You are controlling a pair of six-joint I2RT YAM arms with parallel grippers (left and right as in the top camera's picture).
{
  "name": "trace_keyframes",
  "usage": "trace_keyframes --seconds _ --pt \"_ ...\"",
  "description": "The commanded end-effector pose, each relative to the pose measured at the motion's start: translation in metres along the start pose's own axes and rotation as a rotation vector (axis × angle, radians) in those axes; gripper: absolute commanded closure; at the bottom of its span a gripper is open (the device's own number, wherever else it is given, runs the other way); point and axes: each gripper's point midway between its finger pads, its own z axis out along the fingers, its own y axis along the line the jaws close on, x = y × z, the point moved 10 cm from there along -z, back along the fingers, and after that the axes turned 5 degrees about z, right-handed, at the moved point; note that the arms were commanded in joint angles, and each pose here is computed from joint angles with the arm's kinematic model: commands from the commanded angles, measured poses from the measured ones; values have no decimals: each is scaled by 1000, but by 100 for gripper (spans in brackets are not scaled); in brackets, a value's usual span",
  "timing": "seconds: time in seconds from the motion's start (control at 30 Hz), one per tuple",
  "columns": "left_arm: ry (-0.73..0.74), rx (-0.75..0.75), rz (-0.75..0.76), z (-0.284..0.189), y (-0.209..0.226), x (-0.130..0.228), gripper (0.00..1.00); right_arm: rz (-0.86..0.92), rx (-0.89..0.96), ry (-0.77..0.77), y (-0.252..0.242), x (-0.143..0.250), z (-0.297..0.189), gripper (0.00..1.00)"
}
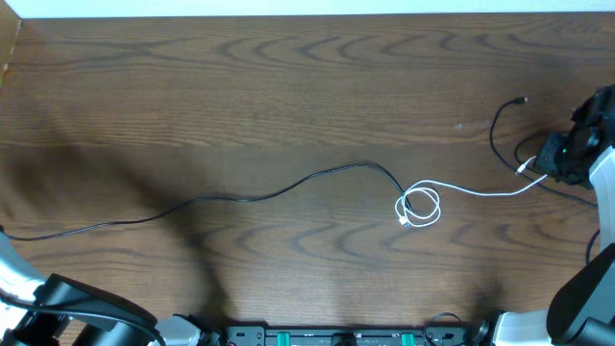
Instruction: Untangle cables
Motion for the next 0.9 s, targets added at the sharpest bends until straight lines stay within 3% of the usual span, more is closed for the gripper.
trace_keyframes --seconds 0.0,0.2,0.23,0.3,0.33,0.43,0.87 --pt "-3 -18 -28 3 4 0 93 14 0 -22 -3 -1 -7 99" --pt "3 -7 -29 3 3 1 93 22 -88 -5 4 0 -7 92" --pt "9 -1 -28 3 2 1 92 21 -120 0 6 0 -8 85" --pt "24 43 -27 3 -1 3 92 3 -220 13 14 1 -9 56" --pt "41 93 -27 2 -4 4 92 -75 -370 18 27 1 -12 26" --pt "63 179 -23 1 -12 6 93 -167 -566 30 46 5 -19 9" --pt "133 347 152 -8 -70 30 91 -432 -658 98 124 44 -30 1"
